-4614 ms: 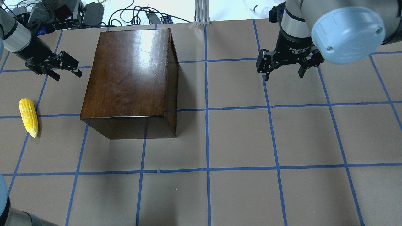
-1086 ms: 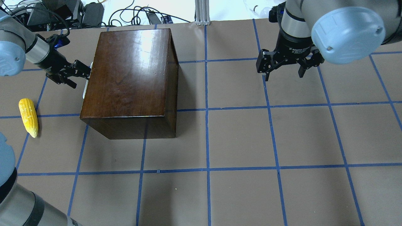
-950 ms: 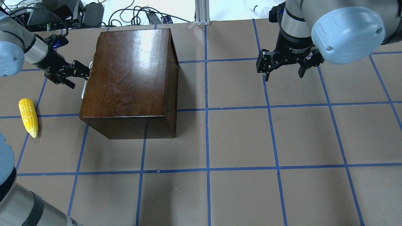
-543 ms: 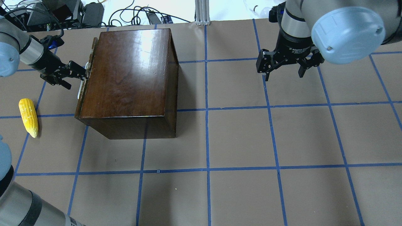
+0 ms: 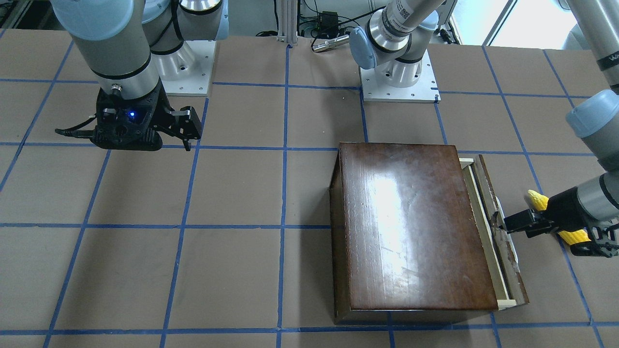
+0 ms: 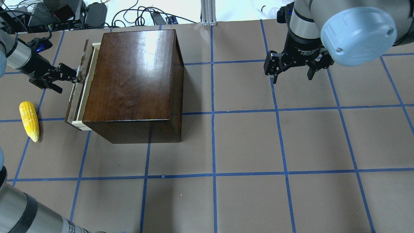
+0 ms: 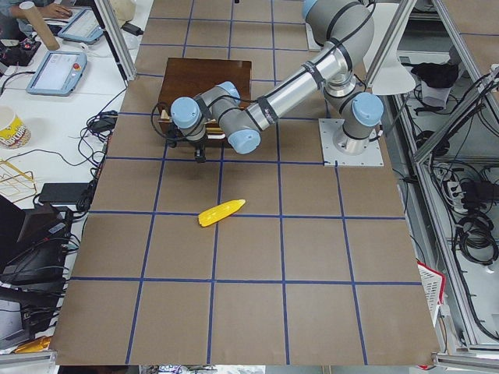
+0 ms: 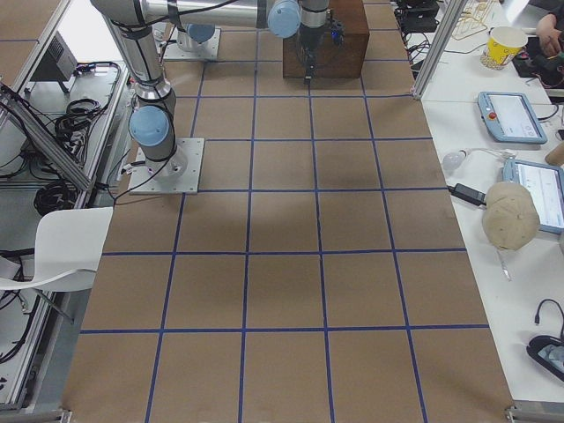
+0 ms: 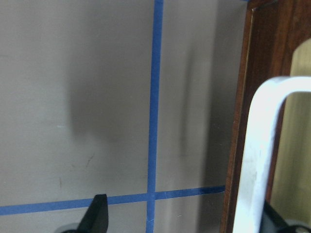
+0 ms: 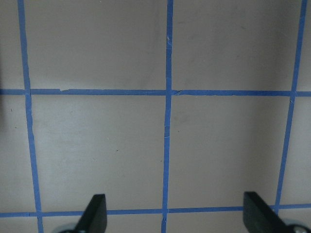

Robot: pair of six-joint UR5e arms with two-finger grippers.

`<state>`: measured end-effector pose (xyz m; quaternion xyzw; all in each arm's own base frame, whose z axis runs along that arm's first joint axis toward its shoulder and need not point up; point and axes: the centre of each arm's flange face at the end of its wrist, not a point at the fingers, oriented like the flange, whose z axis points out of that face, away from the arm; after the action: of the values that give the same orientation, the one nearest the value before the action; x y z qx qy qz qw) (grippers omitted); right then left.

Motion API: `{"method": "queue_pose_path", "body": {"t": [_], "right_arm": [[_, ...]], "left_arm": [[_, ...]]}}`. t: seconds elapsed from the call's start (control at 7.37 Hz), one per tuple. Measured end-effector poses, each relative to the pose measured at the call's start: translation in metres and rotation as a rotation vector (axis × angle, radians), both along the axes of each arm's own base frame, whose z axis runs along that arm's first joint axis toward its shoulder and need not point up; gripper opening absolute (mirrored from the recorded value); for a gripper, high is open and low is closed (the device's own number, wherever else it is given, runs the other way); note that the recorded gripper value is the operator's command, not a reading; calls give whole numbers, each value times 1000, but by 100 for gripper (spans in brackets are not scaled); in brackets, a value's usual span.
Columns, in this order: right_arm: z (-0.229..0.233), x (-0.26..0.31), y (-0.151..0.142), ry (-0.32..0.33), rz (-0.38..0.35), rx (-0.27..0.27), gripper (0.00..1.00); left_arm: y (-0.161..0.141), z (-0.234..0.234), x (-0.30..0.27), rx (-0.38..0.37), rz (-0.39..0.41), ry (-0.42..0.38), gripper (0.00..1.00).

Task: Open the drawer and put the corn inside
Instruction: 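Pull the drawer outward from the cabinet with the left gripper, then release the handle and move the left gripper above the yellow corn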

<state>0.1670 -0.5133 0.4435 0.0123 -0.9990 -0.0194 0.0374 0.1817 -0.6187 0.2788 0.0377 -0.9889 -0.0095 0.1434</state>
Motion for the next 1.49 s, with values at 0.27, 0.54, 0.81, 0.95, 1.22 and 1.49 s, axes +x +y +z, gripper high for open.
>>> {"method": "queue_pose_path", "body": {"t": [0.27,0.54,0.81,0.95,1.22,1.49], "right_arm": [[0,0,0,0,0,0,100],[0,0,0,0,0,0,100],[0,0,0,0,0,0,100],[0,0,0,0,0,-1,100],[0,0,0,0,0,0,100],[0,0,0,0,0,0,100]], "left_arm": [[2,2,7,-5,-1,-3,100],[7,1,24,-5,20,-2,100],[9,1,31,-6,28,-4,100],[10,2,33,-8,29,-4,100],[14,3,42,-12,32,-5,100],[16,6,47,-12,33,-16,100]]}}
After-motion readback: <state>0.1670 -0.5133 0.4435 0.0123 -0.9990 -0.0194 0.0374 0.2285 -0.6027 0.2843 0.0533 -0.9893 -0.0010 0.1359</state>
